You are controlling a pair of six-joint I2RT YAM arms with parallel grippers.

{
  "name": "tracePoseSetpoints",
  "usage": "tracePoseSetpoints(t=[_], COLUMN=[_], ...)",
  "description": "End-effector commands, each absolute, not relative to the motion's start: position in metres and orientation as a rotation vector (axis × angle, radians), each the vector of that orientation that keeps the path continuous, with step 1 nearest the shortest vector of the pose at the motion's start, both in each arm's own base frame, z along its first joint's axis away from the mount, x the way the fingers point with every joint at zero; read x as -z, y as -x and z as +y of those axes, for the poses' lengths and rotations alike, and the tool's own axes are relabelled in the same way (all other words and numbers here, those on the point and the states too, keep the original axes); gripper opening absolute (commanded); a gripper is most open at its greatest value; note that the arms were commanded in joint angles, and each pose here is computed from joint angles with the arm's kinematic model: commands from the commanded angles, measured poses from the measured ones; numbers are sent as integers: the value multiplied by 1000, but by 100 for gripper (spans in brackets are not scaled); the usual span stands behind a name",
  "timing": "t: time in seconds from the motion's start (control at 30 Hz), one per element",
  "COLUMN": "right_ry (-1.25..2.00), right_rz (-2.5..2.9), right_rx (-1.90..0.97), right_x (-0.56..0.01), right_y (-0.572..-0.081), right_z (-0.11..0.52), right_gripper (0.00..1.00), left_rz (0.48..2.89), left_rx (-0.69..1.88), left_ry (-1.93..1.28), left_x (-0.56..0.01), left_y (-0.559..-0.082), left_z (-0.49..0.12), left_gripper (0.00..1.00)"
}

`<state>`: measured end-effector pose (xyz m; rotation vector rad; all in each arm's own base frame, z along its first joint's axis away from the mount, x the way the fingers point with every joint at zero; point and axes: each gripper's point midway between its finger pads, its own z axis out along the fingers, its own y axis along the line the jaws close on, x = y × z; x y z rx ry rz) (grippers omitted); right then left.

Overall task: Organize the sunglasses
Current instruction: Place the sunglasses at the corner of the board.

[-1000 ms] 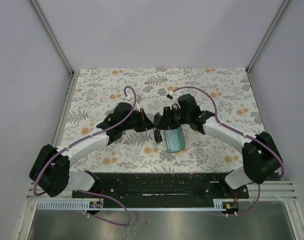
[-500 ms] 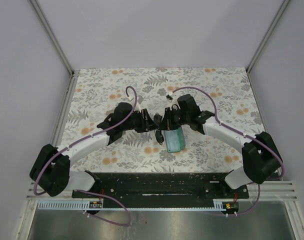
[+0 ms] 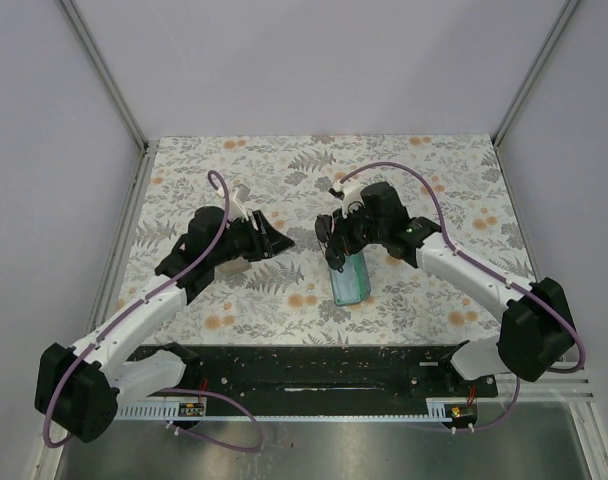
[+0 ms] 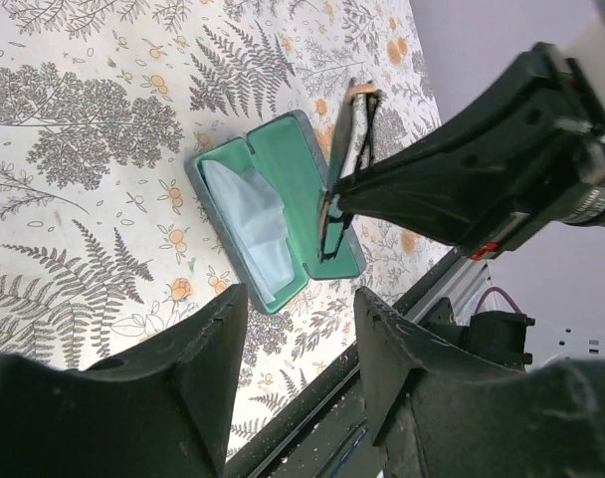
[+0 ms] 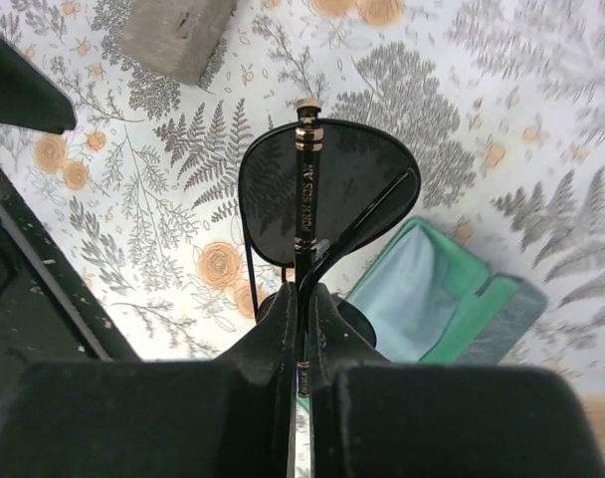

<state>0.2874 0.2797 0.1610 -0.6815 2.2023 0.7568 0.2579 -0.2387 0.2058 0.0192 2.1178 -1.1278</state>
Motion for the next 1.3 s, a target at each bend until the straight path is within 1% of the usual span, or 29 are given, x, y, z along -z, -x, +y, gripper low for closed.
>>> tracePoseSetpoints(t=[0.0,0.07,0.13,0.2,0.3,0.57,0.73,0.9,1.07,1.17,1.27], right_ry=[1138,1329,1449,1625,1724,1884,1952,2051,2192,2295,2377], right_rz=[1749,1559,1422,1271,1147,924,812,771,754,722,693], right_rx=[-657,-616,-594,-601,-596,-415,-307,-216,-171,-181,-184], right_x=[-211,-225,-237,-239,-241,-226,-220,-205,-183,-160,-134], right_y=[-290,-286,-283,-272,-268,-265,-266,-267,-264,-257,-254], right_z=[291,295,300,306,310,298,293,297,310,326,340], right_gripper=[0,0,0,0,0,0,0,0,0,0,0], left_rz=[2134,2134,2132,2133,2126,2154,2200,2228,2276,2270,2251], left_rx=[1102,1091,1081,1069,1051,936,982,1122,1163,1126,1094], left_ry=[-18,-14,-10,-2,0,28,58,40,34,92,191], left_x=[-205,-207,-209,-211,-216,-231,-236,-245,-242,-236,-231], left_y=[-250,-248,-247,-246,-243,-244,-256,-269,-281,-288,-293], left_z=[-227,-222,-218,-213,-206,-183,-186,-205,-215,-206,-183], left_gripper=[51,50,50,50,50,50,50,54,55,54,54])
